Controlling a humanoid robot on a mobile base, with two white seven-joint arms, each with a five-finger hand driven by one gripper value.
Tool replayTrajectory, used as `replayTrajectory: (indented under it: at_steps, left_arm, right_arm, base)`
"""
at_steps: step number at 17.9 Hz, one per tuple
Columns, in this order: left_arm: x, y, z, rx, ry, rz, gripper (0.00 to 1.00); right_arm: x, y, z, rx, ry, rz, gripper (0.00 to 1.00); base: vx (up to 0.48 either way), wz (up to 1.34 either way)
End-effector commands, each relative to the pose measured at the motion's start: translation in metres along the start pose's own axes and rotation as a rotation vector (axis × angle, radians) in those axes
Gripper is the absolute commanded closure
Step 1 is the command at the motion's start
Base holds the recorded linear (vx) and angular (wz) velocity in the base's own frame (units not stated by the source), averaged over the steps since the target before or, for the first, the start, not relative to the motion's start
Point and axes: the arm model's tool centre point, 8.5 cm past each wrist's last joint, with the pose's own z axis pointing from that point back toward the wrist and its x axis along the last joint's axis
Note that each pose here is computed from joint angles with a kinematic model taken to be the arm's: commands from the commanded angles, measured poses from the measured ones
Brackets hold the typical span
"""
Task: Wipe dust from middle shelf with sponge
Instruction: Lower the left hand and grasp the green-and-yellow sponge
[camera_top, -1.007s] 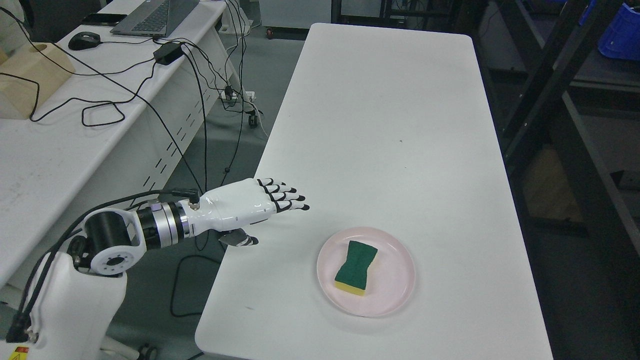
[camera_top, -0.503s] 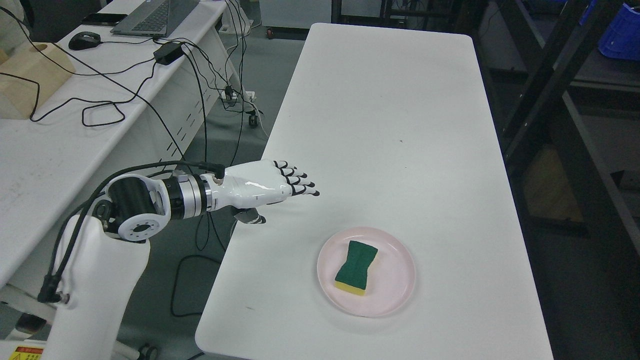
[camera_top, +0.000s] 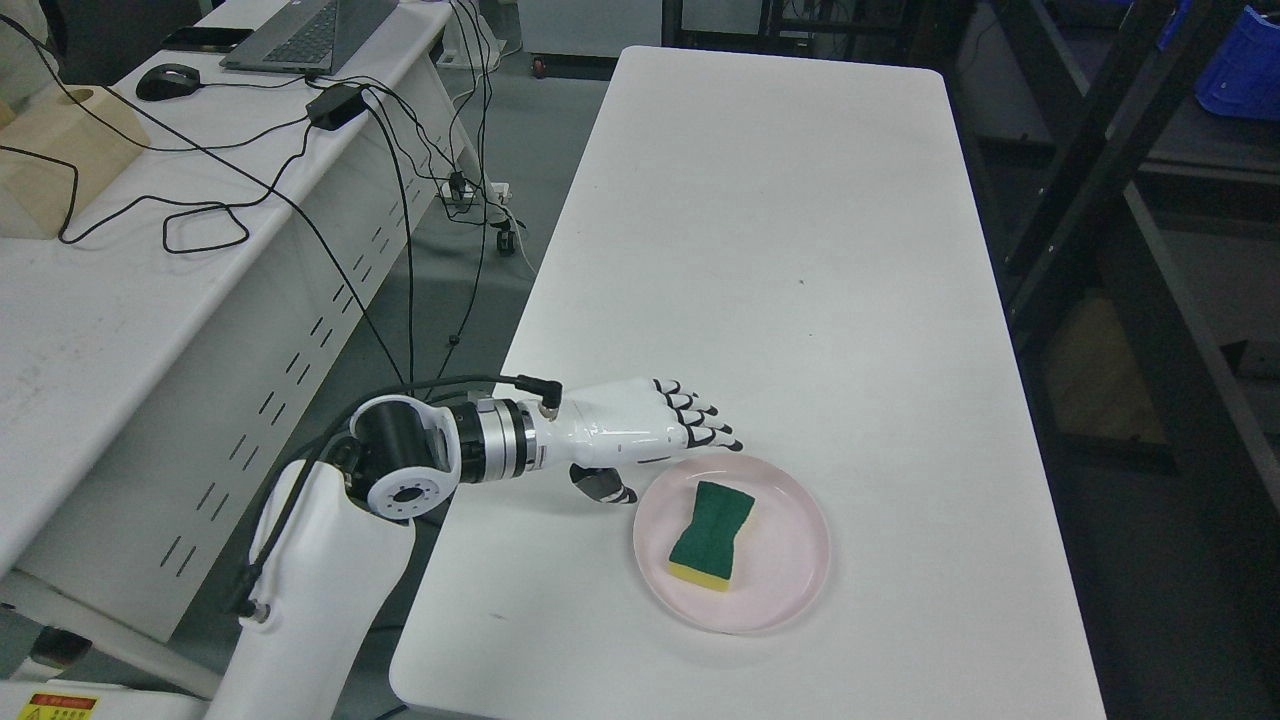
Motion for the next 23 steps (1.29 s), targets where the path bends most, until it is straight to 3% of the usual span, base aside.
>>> replayTrajectory:
  at_steps: [1,7,12,15,16,18,23]
  left_arm:
    - [0.031,-0.031,-0.041,-0.049,-0.098,0.086,0.14]
    - [0.033,-0.034,-0.042,-0.051,-0.105,0.095,0.21]
    - [0.033,-0.048,-0.035,-0.039,-0.092,0.145,0.42]
    - [0.028,-0.042,-0.025,0.055,-0.113,0.224,0.67]
    - [0.029,-0.038,-0.022,0.118,-0.151,0.278,0.82]
    - [0.032,-0.034,-0.019,0.194,-0.199,0.342,0.96]
    - [-0.001,-0.016,0.022,0.465,-0.142,0.462,1.00]
  right_arm:
    - [0.010,-0.010,0.000,-0.015,-0.023,-0.003,0.00]
    - [0.010,-0.010,0.000,-0.015,-0.023,-0.003,0.00]
    - [0.010,-0.010,0.000,-0.015,-0.023,-0.003,0.00]
    - [0.010,-0.010,0.000,-0.015,-0.023,-0.003,0.00]
    - [0.010,-0.010,0.000,-0.015,-0.023,-0.003,0.00]
    - [0.010,-0.010,0.000,-0.015,-0.023,-0.003,0.00]
    - [0.010,-0.010,0.000,-0.015,-0.023,-0.003,0.00]
  base:
    - [0.000,0.00]
    - [0.000,0.00]
    - [0.000,0.00]
    - [0.000,0.00]
    - [0.000,0.00]
    - [0.000,0.00]
    - [0.000,0.00]
